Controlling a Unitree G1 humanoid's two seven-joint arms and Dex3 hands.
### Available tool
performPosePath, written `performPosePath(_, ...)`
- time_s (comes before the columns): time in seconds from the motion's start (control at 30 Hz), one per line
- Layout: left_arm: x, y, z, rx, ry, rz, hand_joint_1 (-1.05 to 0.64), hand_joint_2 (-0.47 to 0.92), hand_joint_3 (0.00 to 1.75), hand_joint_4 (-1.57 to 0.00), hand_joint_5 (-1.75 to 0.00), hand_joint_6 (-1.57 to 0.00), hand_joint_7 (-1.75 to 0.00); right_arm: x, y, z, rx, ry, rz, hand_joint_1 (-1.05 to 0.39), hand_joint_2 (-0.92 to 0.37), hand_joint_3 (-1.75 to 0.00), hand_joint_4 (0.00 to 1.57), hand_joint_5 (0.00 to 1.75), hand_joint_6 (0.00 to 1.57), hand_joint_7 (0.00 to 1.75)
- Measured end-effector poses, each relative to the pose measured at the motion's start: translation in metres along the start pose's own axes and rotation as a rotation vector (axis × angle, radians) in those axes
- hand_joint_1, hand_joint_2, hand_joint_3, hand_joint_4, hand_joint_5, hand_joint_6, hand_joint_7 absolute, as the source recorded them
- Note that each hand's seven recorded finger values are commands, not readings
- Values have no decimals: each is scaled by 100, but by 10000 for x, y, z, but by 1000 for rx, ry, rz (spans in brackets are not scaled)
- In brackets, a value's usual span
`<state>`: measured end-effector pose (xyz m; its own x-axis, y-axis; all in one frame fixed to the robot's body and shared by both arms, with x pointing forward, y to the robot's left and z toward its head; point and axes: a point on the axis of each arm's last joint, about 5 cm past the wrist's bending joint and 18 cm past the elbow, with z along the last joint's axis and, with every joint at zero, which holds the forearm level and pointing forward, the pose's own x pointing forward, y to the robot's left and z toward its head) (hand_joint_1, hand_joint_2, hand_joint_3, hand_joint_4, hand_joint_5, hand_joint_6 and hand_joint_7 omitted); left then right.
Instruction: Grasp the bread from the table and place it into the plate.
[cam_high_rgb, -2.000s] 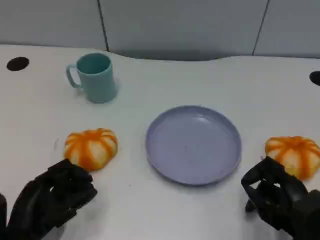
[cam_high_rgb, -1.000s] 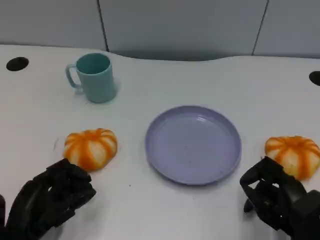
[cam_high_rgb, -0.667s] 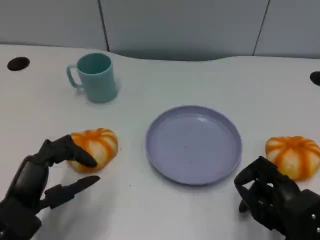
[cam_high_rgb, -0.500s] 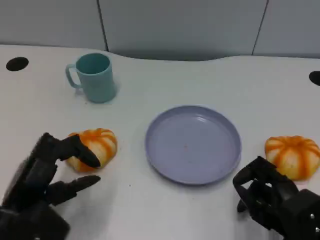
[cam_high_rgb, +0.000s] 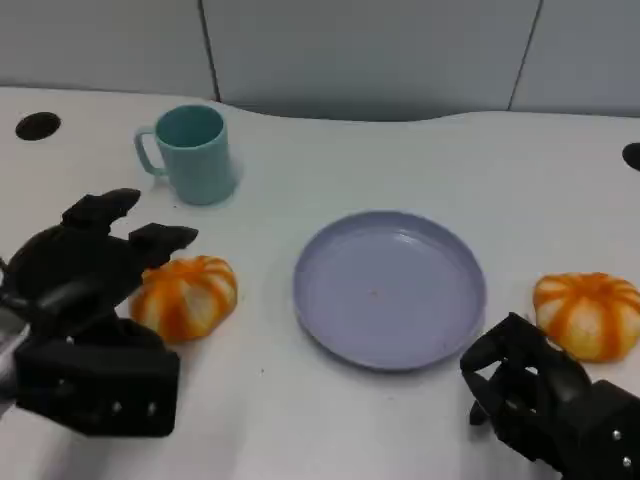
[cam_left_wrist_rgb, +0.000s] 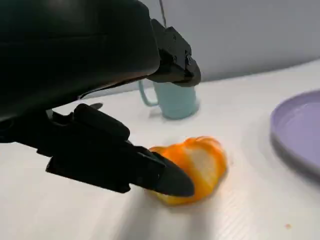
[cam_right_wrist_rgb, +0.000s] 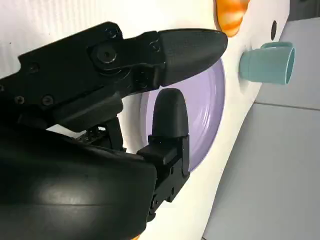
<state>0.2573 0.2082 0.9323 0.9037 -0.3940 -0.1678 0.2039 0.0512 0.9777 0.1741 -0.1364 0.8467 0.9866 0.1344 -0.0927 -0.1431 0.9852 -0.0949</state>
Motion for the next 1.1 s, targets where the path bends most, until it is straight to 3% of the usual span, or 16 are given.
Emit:
performPosePath(0.33,335,-92,-14,31,54,-166,-89,91,1,0,0,-5,0,-45,0,4,3,14,1,-29,-92,-35,58,175,36,175)
performPosePath(0.6,656,-336,73,-42,153,-321,-82,87,0,-7,-3,-16,-4,-72,-22,6,-2,24,-4,-28,-92,-35,59,175,36,175)
performPosePath(0.83,736,-408,121,-58,199,-322,-84,86,0,-13,-5,-20,-2,-87,-31,19,-3,19,-8,-27,-92,-35,56,175,36,175)
performPosePath(0.9,731,-435,127,-49,196,-311,-69,82,0,-22,-9,-27,-4,-90,-32,22,0,17,-9,-27,-92,-35,56,175,36,175)
performPosePath(1.0,728,-469,145,-55,190,-293,-65,81,0,-24,-10,-29,-3,-96,-28,26,6,15,-12,-27,-92,-36,57,175,36,175)
performPosePath(1.03,727,-475,147,-60,189,-288,-51,83,0,-34,-67,-40,-54,-95,-26,30,8,13,-12,-27,-92,-36,57,175,36,175)
performPosePath(1.07,724,-480,147,-69,188,-280,-42,84,0,-33,-115,-38,-102,-95,-24,32,9,12,-12,-27,-92,-36,56,175,36,175)
performPosePath(1.1,723,-485,151,-80,185,-262,-37,85,0,-39,-136,-38,-127,-96,-24,31,9,12,-12,-27,-92,-36,56,175,36,175)
